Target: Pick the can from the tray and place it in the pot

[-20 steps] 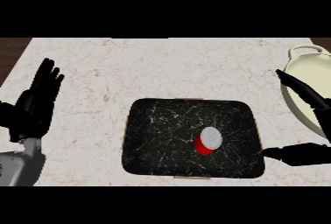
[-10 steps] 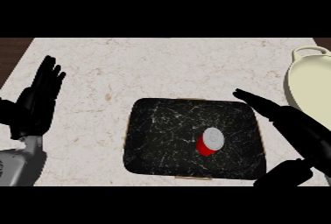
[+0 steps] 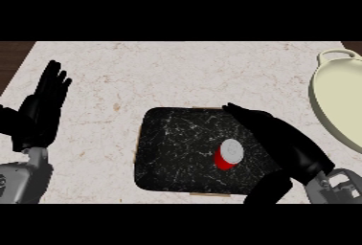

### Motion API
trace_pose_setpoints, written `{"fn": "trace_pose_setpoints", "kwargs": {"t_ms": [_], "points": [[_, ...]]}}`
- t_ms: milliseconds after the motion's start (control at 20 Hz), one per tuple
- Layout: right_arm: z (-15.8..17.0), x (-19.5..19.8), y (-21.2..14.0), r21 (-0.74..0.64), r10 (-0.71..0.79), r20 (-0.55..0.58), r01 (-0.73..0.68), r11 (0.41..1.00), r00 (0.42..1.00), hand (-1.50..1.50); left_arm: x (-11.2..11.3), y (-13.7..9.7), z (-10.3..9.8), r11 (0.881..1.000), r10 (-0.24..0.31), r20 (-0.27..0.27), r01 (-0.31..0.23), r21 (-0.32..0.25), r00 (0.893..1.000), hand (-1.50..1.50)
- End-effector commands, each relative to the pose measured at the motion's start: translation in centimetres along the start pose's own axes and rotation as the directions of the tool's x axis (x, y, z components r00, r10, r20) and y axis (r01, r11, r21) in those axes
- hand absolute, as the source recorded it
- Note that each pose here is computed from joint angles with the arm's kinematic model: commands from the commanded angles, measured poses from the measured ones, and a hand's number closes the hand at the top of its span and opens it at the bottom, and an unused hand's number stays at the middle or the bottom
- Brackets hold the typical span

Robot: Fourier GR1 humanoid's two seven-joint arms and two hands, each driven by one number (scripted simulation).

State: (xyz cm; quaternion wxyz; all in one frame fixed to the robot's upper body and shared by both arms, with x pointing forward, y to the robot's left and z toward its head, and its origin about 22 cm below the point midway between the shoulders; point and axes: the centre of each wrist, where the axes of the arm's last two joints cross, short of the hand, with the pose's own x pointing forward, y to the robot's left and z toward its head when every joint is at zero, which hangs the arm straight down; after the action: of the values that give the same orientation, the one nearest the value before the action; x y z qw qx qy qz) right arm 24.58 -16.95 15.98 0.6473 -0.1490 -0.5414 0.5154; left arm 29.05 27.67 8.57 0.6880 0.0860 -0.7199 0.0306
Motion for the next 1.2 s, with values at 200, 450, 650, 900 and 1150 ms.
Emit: {"fn": "trace_pose_setpoints", "kwargs": {"t_ms": [200, 450, 650, 900, 1150], "points": [[-0.5, -1.1, 1.0, 0.03, 0.066, -0.109, -0.063, 0.998, 0.992, -1.5, 0.7, 0.6, 1.0, 1.0, 0.001, 0.003, -0.001, 0.001, 1.0, 0.0], [-4.0, -0.3, 2.4, 0.025, 0.07, -0.131, -0.068, 0.997, 0.989, -1.5, 1.1, 1.5, 0.7, 1.0, -0.017, 0.012, 0.017, 0.004, 1.0, 0.0], [-4.6, 0.8, 4.0, 0.032, 0.053, -0.096, -0.05, 0.998, 0.994, -1.5, -1.8, 1.0, 0.6, 1.0, -0.005, 0.004, 0.005, -0.013, 1.0, 0.0], [-5.5, 0.1, 5.2, 0.016, 0.084, -0.119, -0.082, 0.996, 0.989, -1.5, -1.4, 1.4, 1.6, 1.0, -0.004, 0.001, 0.004, 0.008, 1.0, 0.0], [-5.8, -1.0, 6.3, 0.02, 0.084, -0.179, -0.082, 0.996, 0.98, -1.5, -1.4, 0.7, 0.5, 1.0, -0.018, 0.002, 0.018, 0.014, 1.0, 0.0]]}}
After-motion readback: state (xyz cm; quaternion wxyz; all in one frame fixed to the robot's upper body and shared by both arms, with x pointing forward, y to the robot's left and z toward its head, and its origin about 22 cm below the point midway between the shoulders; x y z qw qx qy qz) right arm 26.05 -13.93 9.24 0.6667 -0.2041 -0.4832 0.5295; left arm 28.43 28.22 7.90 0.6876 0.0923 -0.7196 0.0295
